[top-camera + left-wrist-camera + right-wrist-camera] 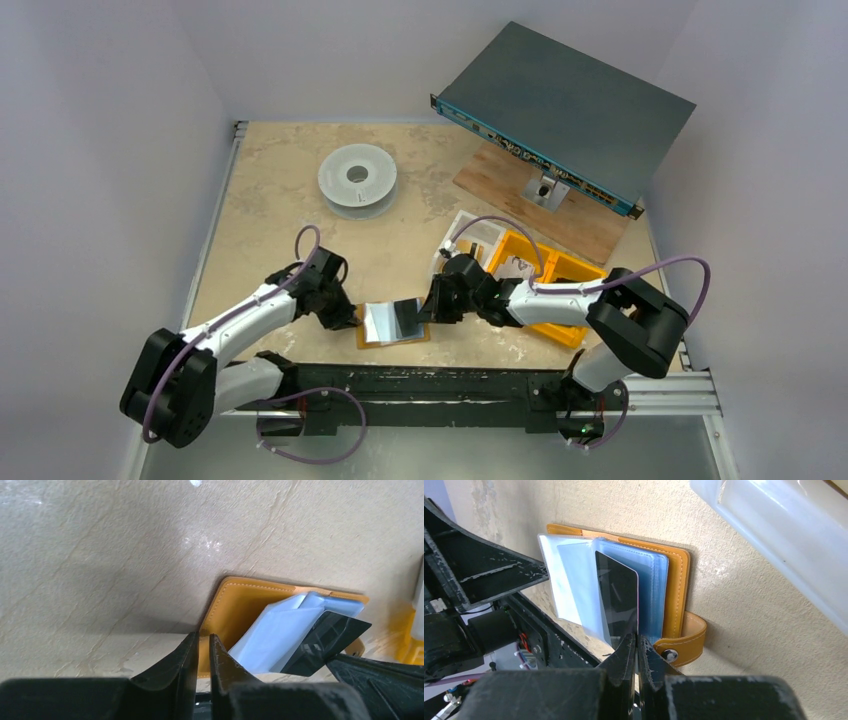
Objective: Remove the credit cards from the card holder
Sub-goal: Remove the credit card from the card holder, then place the credit card in the storage box.
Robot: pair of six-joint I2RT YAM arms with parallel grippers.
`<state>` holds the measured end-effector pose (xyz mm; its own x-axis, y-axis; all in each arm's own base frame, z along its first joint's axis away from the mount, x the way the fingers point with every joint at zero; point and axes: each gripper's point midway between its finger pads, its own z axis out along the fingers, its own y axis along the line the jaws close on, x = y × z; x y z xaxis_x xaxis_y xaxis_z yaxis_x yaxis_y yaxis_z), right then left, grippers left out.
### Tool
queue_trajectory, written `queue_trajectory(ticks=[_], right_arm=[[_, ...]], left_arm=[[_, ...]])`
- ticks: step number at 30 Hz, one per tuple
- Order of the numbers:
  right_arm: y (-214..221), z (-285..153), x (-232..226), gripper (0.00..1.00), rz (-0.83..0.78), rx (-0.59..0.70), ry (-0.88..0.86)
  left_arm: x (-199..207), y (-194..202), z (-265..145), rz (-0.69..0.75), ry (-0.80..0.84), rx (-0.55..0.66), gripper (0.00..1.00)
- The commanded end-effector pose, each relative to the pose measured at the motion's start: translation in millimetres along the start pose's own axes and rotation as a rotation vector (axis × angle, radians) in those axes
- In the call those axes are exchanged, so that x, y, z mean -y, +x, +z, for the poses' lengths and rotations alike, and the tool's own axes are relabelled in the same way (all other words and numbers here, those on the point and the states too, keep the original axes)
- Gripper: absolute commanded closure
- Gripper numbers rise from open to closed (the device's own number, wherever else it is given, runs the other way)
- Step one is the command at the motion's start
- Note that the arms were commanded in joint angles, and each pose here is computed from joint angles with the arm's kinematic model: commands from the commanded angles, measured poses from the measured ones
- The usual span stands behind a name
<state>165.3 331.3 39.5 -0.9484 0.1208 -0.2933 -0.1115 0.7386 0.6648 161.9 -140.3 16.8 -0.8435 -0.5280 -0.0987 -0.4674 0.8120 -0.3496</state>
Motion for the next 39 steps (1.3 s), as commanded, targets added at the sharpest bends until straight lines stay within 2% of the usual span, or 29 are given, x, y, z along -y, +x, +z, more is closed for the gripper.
queue_trajectory(ticks=[1,3,11,18,31,39], right_arm=[[-11,-2,-9,1.00,-0.025,0.028,-0.006],[-13,-3,-11,1.00,-0.027,0.033,-0.007],[-23,-19,-25,1.00,-0.035,0.070,-0.024],[-33,-33,-41,1.00,-0.039,0.099,-0.046],[-46,-55,-60,1.00,-0.042,0.139,-0.086],[-62,-82,-79,1.00,0.008,0.147,-0.242]], left_arm=[[5,-6,-17,0.100,0.023,0.032,0.83],[12,-7,-23,0.120,0.054,0.037,0.77],[38,-7,-47,0.175,0.175,0.041,0.66],[75,2,-62,0.243,0.360,-0.002,0.55],[106,14,-68,0.264,0.552,-0.067,0.45],[129,22,-82,0.269,0.721,-0.103,0.44]])
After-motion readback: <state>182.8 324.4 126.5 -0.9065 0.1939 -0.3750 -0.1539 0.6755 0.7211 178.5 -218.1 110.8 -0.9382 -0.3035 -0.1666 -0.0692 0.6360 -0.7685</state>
